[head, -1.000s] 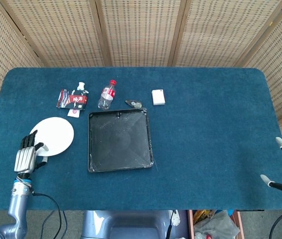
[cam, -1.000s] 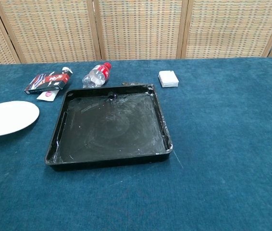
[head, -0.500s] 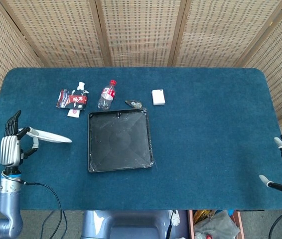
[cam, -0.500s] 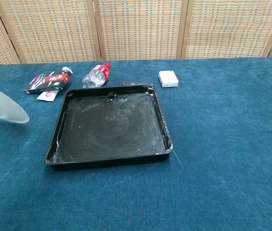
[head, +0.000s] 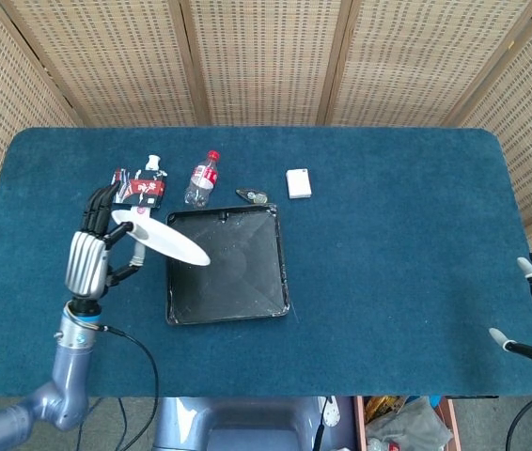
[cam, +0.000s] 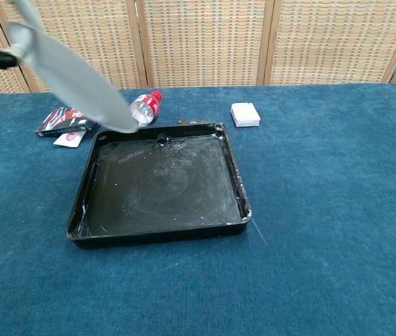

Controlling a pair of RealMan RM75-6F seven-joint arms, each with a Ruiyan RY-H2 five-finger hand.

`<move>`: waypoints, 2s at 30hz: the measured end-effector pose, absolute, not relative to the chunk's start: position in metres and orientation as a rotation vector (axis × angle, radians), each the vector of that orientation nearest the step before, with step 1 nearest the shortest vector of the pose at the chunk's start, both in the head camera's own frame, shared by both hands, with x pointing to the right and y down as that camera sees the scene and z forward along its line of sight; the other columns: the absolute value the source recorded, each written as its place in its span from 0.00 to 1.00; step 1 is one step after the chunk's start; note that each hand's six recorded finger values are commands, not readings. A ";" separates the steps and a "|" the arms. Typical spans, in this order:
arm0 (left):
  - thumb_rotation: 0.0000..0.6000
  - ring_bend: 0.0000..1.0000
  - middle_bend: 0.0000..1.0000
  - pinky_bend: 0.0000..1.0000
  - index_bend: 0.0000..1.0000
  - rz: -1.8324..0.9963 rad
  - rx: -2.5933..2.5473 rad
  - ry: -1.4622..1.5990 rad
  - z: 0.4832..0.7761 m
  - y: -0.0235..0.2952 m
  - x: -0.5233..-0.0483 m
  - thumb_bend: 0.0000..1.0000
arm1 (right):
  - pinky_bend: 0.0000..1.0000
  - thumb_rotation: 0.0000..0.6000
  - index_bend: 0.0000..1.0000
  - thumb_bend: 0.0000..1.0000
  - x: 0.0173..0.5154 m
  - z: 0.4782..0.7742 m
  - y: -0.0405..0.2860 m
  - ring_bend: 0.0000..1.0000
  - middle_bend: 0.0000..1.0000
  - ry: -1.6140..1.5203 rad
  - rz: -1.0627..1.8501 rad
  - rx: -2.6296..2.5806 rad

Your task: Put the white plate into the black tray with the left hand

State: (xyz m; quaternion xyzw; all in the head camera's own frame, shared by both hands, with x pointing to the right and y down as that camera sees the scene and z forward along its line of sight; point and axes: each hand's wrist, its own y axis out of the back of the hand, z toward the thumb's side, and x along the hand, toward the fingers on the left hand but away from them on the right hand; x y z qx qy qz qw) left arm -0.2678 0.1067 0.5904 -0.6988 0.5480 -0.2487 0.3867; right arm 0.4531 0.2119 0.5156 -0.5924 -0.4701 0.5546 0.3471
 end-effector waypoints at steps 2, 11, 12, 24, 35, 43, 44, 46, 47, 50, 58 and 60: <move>1.00 0.00 0.00 0.00 0.78 -0.626 -1.792 1.368 0.598 0.106 -0.254 0.52 | 0.00 1.00 0.00 0.00 0.453 0.517 0.212 0.00 0.00 -1.215 1.442 -1.535; 1.00 0.00 0.00 0.00 0.78 -0.638 -1.861 1.262 0.646 0.110 -0.206 0.50 | 0.00 1.00 0.00 0.00 0.453 0.520 0.211 0.00 0.00 -1.210 1.457 -1.529; 1.00 0.00 0.00 0.00 0.78 -0.640 -1.867 1.255 0.649 0.111 -0.203 0.50 | 0.00 1.00 0.00 0.00 0.454 0.520 0.211 0.00 0.00 -1.210 1.458 -1.529; 1.00 0.00 0.00 0.00 0.78 -0.734 -1.913 1.098 0.675 0.127 -0.219 0.45 | 0.00 1.00 0.00 0.00 0.454 0.521 0.210 0.00 0.00 -1.212 1.463 -1.531; 1.00 0.00 0.00 0.00 0.37 -0.986 -1.950 0.836 0.701 0.142 -0.242 0.09 | 0.00 1.00 0.00 0.00 0.453 0.523 0.210 0.00 0.00 -1.202 1.472 -1.535; 1.00 0.00 0.00 0.00 0.00 -1.044 -1.985 0.770 0.719 0.145 -0.221 0.00 | 0.00 1.00 0.00 0.00 0.453 0.523 0.210 0.00 0.00 -1.204 1.475 -1.531; 1.00 0.00 0.00 0.00 0.00 -1.049 -1.989 0.766 0.720 0.145 -0.219 0.00 | 0.00 1.00 0.00 0.00 0.454 0.523 0.209 0.00 0.00 -1.207 1.474 -1.532; 1.00 0.00 0.00 0.00 0.00 -1.057 -1.999 0.754 0.721 0.145 -0.216 0.00 | 0.00 1.00 0.00 0.00 0.454 0.523 0.209 0.00 0.00 -1.209 1.473 -1.532; 1.00 0.00 0.00 0.00 0.00 -1.057 -1.999 0.750 0.720 0.145 -0.215 0.00 | 0.00 1.00 0.00 0.00 0.454 0.523 0.209 0.00 0.00 -1.209 1.473 -1.531; 1.00 0.00 0.00 0.00 0.00 -1.058 -1.995 0.756 0.714 0.143 -0.217 0.00 | 0.00 1.00 0.00 0.00 0.455 0.522 0.209 0.00 0.00 -1.213 1.472 -1.534; 1.00 0.00 0.00 0.00 0.00 -1.107 -1.876 0.909 0.670 0.123 -0.279 0.00 | 0.00 1.00 0.00 0.00 0.452 0.520 0.210 0.00 0.00 -1.212 1.459 -1.543; 1.00 0.00 0.00 0.00 0.00 -1.153 -1.824 0.945 0.654 0.122 -0.309 0.00 | 0.00 1.00 0.00 0.00 0.451 0.520 0.211 0.00 0.00 -1.211 1.456 -1.544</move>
